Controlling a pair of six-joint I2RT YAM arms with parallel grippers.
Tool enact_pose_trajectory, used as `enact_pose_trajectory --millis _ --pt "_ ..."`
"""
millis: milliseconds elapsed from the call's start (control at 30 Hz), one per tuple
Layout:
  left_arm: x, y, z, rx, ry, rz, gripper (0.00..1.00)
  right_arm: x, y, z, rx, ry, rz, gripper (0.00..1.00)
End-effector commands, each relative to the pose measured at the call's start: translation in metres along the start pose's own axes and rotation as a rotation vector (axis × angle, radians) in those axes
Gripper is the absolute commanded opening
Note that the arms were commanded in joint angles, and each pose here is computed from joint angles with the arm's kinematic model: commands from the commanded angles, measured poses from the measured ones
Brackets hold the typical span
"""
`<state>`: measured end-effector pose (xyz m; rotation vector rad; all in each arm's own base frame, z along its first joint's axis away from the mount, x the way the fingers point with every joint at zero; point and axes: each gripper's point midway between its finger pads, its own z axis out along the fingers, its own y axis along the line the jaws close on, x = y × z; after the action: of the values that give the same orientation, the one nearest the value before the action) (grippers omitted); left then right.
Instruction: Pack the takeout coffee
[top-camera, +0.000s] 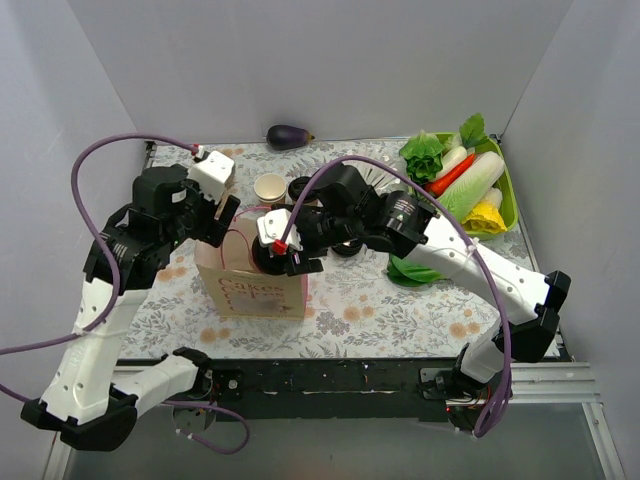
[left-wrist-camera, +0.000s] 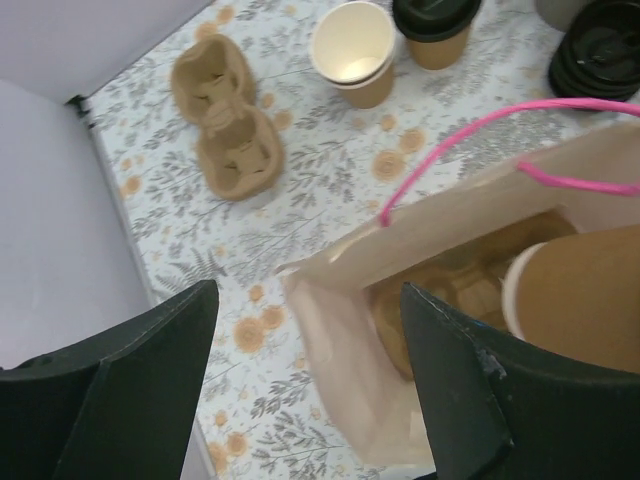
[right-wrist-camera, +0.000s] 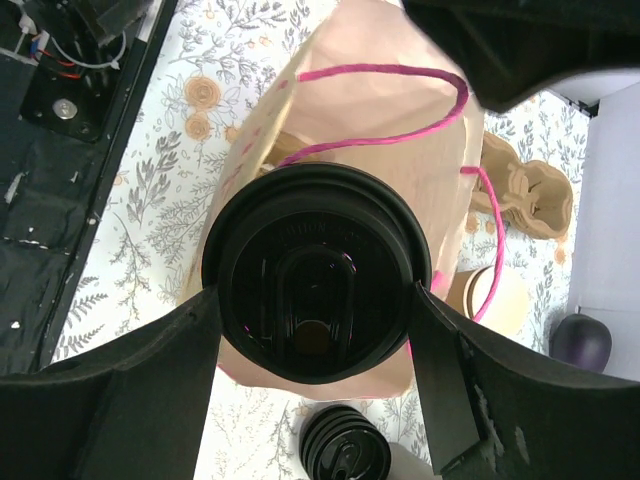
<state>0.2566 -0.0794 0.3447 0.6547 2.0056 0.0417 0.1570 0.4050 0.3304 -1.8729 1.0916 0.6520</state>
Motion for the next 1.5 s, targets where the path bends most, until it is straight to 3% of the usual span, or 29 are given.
enact_pose_trajectory --millis 0,267,833,1033,1267,1400,1467 --pt "0.005 0.033 -0.020 -0.158 0.005 0.022 0.73 -0.023 0.003 -0.012 -0.015 -0.066 0.006 0.01" --pt "0.040 0.017 0.003 -0.100 0.095 0.043 0.74 -0.025 0.007 -0.013 -0.021 -0.090 -0.037 0.01" --pt "0.012 -0.010 0.028 0.068 0.035 0.006 0.74 -0.031 0.015 -0.022 -0.059 -0.123 -0.122 0.01" --pt "-0.015 -0.027 0.000 0.205 -0.040 0.013 0.73 -0.027 0.012 -0.019 -0.045 -0.097 -0.096 0.01" --pt "0.018 -0.074 -0.039 0.448 0.035 -0.034 0.69 -0.002 -0.016 -0.024 0.033 -0.081 0.067 0.01" --pt "0.009 -0.059 -0.050 0.368 -0.023 -0.045 0.69 -0.002 -0.041 -0.026 0.064 -0.098 0.146 0.01" --pt "-0.013 -0.025 -0.054 0.197 -0.100 -0.052 0.71 0.003 -0.047 -0.015 0.056 -0.083 0.185 0.01"
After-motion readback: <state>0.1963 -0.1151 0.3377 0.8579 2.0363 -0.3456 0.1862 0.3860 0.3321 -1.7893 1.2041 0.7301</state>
